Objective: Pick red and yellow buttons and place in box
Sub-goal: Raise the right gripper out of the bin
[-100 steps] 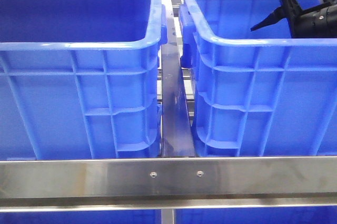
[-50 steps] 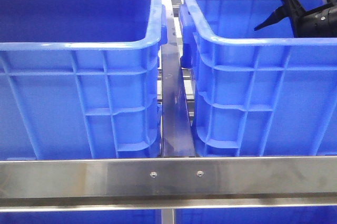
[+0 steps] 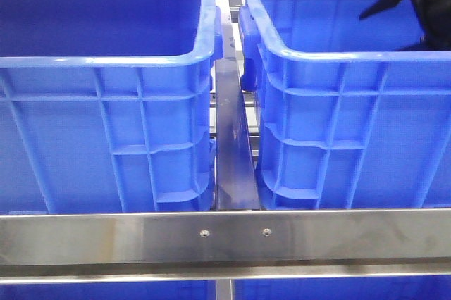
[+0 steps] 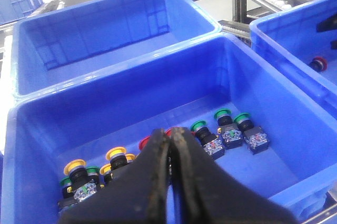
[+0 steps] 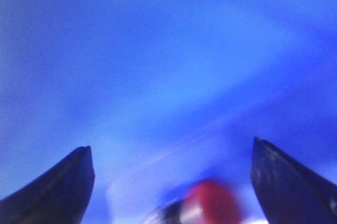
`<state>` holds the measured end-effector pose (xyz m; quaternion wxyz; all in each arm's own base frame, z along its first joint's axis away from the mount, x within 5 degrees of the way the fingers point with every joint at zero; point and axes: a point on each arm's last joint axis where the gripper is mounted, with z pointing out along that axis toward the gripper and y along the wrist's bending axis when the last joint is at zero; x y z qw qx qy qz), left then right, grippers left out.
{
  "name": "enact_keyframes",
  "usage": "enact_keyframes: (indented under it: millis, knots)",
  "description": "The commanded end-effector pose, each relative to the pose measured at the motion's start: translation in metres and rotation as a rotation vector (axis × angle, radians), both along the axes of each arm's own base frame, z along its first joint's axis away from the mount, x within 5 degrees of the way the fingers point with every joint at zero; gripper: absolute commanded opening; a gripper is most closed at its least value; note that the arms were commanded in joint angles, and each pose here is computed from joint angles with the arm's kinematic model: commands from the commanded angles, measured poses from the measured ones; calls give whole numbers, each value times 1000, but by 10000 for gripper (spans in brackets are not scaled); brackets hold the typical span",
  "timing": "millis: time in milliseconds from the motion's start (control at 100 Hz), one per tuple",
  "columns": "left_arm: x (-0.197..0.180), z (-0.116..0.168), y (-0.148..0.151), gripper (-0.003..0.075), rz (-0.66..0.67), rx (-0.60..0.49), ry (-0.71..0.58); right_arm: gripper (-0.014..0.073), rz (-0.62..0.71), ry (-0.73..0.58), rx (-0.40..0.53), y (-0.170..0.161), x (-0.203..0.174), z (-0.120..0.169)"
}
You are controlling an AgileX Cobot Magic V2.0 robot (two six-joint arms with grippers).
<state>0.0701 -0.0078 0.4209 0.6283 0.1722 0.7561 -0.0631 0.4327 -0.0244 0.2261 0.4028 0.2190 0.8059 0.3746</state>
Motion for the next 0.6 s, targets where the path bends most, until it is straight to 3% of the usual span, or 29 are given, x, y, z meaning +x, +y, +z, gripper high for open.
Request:
enact_keyframes:
  millis: [0, 260, 590]
  knots:
    - [1, 11, -2, -19, -23, -9, -77, 624, 39, -133, -54, 10, -16, 53]
    - [1, 11, -2, -19, -25, -10, -79, 624, -22, -166, -266, 36, -61, 77]
    - [1, 11, -2, -19, -25, -10, -79, 624, -63, -321, -565, 63, -130, 108]
